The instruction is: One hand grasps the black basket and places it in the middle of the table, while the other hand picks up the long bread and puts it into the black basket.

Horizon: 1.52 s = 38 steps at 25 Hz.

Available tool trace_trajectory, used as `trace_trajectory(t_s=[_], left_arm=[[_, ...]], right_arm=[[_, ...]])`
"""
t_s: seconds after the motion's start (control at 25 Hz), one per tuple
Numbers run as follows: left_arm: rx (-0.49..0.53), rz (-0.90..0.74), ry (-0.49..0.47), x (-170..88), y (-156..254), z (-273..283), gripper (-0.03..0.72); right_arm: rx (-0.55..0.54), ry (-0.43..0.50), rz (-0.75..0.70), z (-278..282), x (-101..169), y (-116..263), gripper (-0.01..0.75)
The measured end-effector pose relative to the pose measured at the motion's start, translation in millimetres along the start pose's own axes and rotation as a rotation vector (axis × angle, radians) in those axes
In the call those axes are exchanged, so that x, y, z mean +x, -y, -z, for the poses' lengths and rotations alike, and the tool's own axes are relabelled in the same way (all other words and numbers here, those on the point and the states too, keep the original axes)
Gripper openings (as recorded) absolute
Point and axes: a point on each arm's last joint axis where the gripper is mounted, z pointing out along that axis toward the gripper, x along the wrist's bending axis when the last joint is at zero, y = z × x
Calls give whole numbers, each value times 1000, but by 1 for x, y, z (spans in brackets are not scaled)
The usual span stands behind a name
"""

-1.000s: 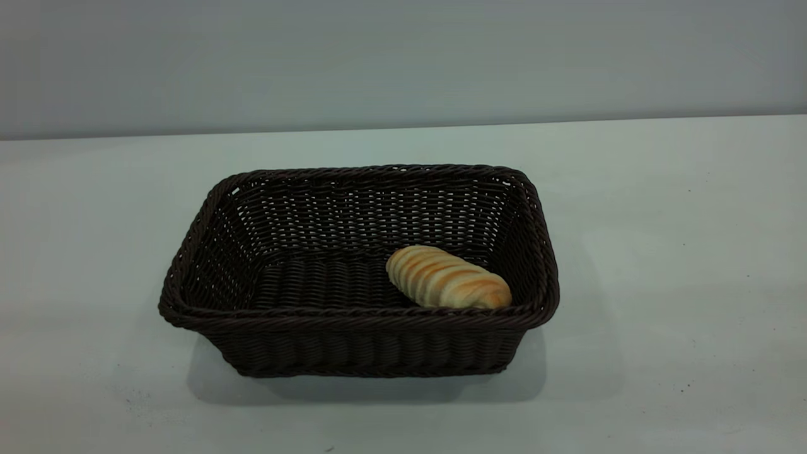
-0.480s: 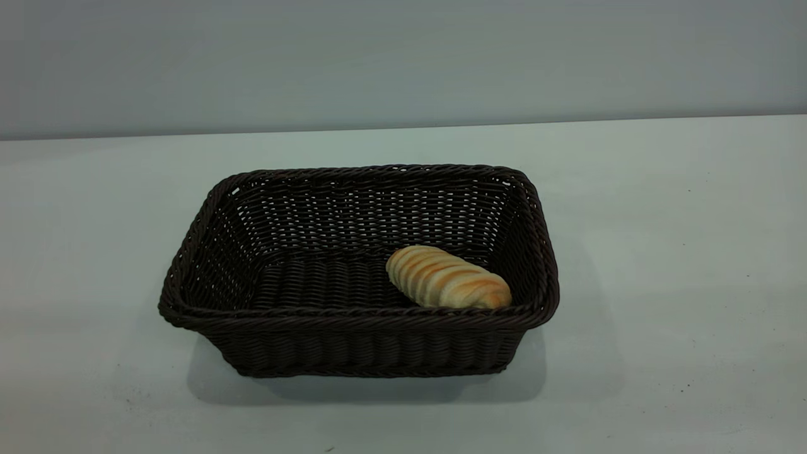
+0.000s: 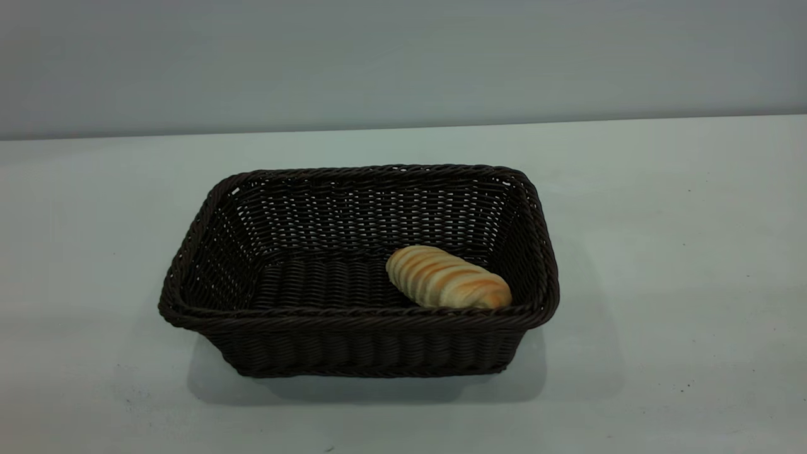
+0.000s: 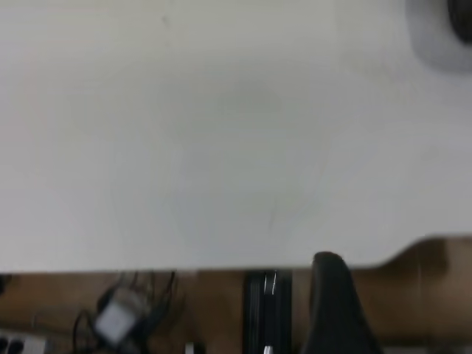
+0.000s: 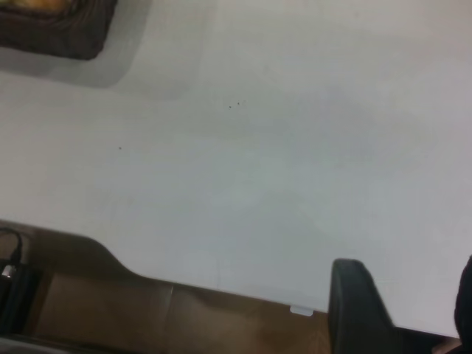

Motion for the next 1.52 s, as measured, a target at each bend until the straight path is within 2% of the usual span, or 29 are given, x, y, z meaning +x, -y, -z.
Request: trace_trajectory(t_s=[0.12,0.28,0.56,0.8,1.52], left_arm=[[-100,14,5,2,11,9,513],[-182,24,10,3,20,16,513],[-188,65,-28,3,23,18,513],[-227,69,-25,3,28,21,513],[-224,69,-26,4,28,21,513]], right_arm=[[-7,0,0,1,0,1,303],[-71,21,-21,8,0,6,303],[-177,112,-90,20,1,17,303],[-179,99,-79,21,2,17,303],[-180,97,-81,21,2,18,303]])
